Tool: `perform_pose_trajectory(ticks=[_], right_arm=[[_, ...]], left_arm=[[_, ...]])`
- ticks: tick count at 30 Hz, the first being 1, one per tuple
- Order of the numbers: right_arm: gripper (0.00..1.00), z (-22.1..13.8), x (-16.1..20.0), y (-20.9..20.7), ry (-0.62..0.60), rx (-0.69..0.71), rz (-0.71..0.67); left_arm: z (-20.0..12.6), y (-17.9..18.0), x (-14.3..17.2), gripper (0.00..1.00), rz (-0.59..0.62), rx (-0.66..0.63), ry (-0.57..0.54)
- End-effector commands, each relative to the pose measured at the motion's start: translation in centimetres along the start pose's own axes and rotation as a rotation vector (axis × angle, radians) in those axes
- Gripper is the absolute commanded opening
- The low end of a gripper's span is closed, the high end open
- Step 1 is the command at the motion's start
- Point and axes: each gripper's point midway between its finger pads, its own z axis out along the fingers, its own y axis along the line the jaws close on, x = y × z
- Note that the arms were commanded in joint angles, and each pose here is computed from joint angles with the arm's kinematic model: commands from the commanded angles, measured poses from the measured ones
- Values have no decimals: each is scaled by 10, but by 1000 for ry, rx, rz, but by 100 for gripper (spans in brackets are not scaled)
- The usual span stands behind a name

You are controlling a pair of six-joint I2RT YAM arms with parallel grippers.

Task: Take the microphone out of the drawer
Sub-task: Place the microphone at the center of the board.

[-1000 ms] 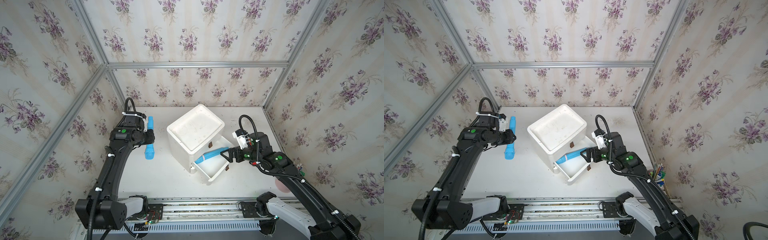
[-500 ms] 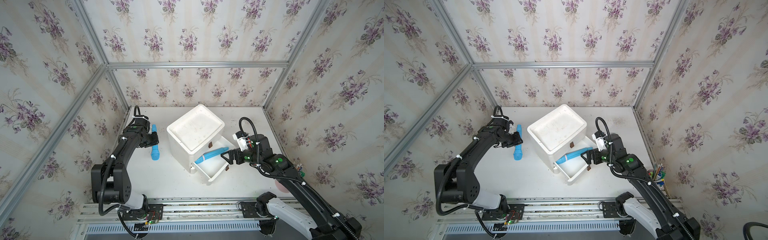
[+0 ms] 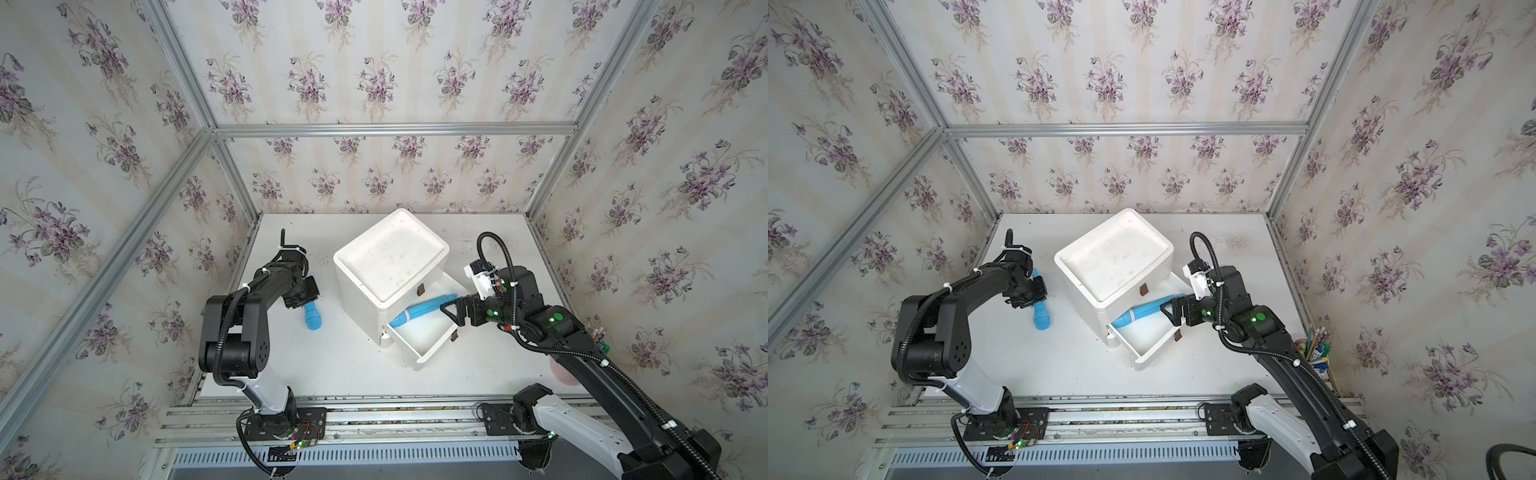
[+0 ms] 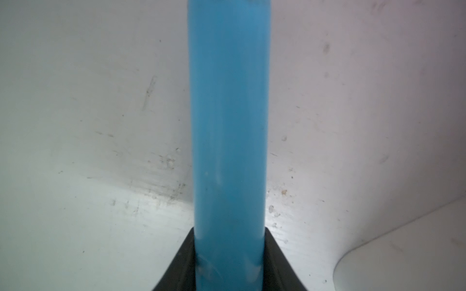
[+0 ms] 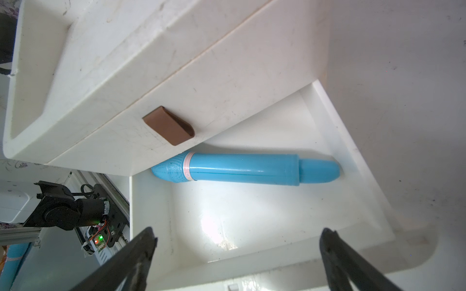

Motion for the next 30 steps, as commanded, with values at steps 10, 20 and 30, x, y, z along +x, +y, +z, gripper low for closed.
perform_pose_trajectory(ticks=[10,20,30], right_arm=[[100,2,-5,-1,-14,7,-21],[100,1,-6,-1,-21,8,-23],[100,2,-6,-1,-17,9,-22]], left_arm=[[16,8,3,65,-72,-50,-19],[0,3,-5,81,-70,-23,-59],[-70,-21,-33,99,-26,98,-191]])
